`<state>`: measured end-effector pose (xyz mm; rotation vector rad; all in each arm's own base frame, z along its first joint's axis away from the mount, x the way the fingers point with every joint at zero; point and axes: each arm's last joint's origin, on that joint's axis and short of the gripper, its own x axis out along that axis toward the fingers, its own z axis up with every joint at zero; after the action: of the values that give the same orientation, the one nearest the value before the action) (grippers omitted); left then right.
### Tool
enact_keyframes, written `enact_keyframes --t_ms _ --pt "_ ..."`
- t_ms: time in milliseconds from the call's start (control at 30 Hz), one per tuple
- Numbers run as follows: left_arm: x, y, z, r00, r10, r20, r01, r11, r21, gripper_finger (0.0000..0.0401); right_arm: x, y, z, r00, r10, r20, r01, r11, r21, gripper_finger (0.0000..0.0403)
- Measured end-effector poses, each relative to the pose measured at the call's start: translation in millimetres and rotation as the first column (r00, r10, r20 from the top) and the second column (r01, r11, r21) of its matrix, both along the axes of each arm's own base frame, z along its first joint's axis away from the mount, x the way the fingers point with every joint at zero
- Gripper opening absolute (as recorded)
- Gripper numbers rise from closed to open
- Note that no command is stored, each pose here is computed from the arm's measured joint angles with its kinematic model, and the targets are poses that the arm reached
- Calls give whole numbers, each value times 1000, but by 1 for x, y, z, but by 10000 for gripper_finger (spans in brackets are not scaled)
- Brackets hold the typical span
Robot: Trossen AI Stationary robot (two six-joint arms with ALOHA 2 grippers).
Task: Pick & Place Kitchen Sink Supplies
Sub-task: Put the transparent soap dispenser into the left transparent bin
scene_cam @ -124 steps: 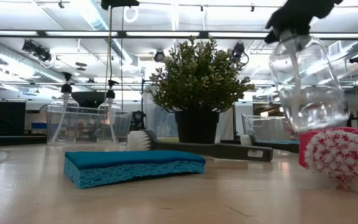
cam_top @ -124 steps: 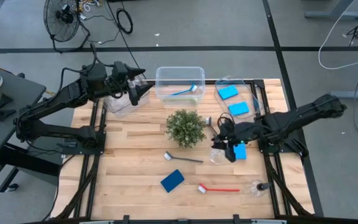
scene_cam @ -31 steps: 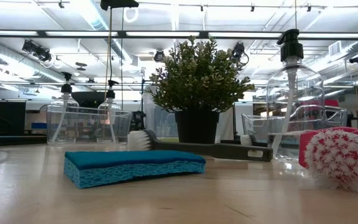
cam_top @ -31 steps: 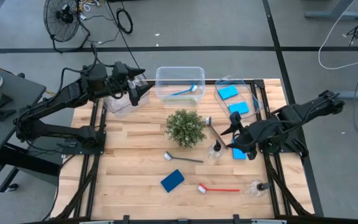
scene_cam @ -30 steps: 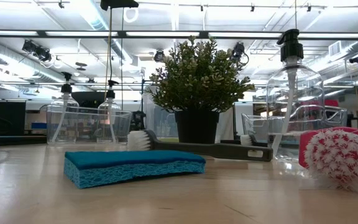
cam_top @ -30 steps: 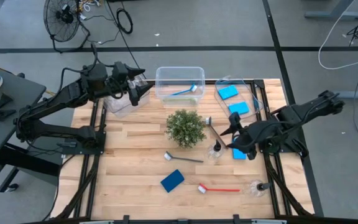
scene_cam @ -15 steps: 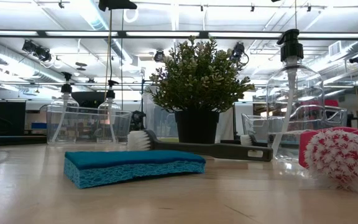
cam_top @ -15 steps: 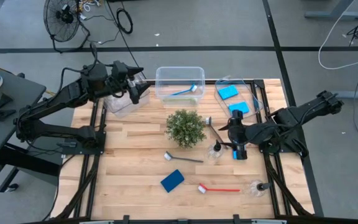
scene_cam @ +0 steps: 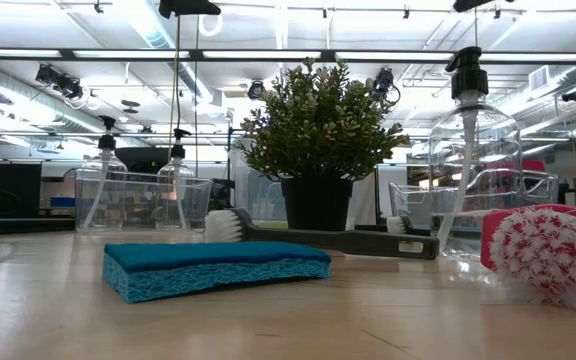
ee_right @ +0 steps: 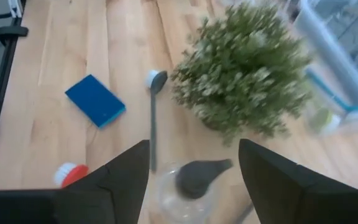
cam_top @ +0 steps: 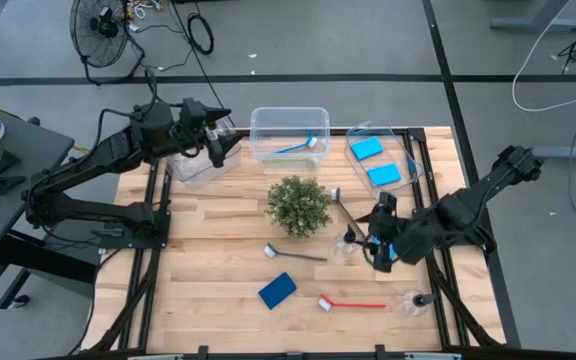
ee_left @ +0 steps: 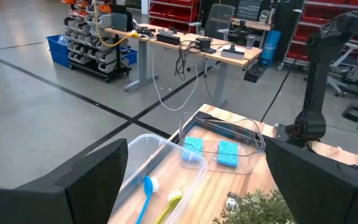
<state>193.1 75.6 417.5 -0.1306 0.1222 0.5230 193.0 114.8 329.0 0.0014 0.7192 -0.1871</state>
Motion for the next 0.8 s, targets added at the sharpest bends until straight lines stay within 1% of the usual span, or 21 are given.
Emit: enact_keyframes --t_ms 133,333,500,600,700,800 --pt "0 0 0 1000 7 -1 -7 1000 0 385 7 14 -14 999 -38 -39 39 999 24 246" --pt "0 0 0 1000 17 -1 -17 1000 2 385 12 23 -32 982 -181 -59 182 983 7 246" --pt "0 1 0 1000 18 -2 -18 1000 2 385 18 27 -41 957 -287 -44 289 956 45 246" --pt "0 1 0 1000 18 -1 -18 1000 2 385 21 29 -47 947 -317 -51 319 946 48 246" --pt "0 1 0 1000 18 -2 -18 1000 2 385 23 30 -52 938 -344 -47 345 938 29 246" --pt "0 1 0 1000 18 -1 -18 1000 2 385 24 31 -57 936 -343 -76 345 939 3 246"
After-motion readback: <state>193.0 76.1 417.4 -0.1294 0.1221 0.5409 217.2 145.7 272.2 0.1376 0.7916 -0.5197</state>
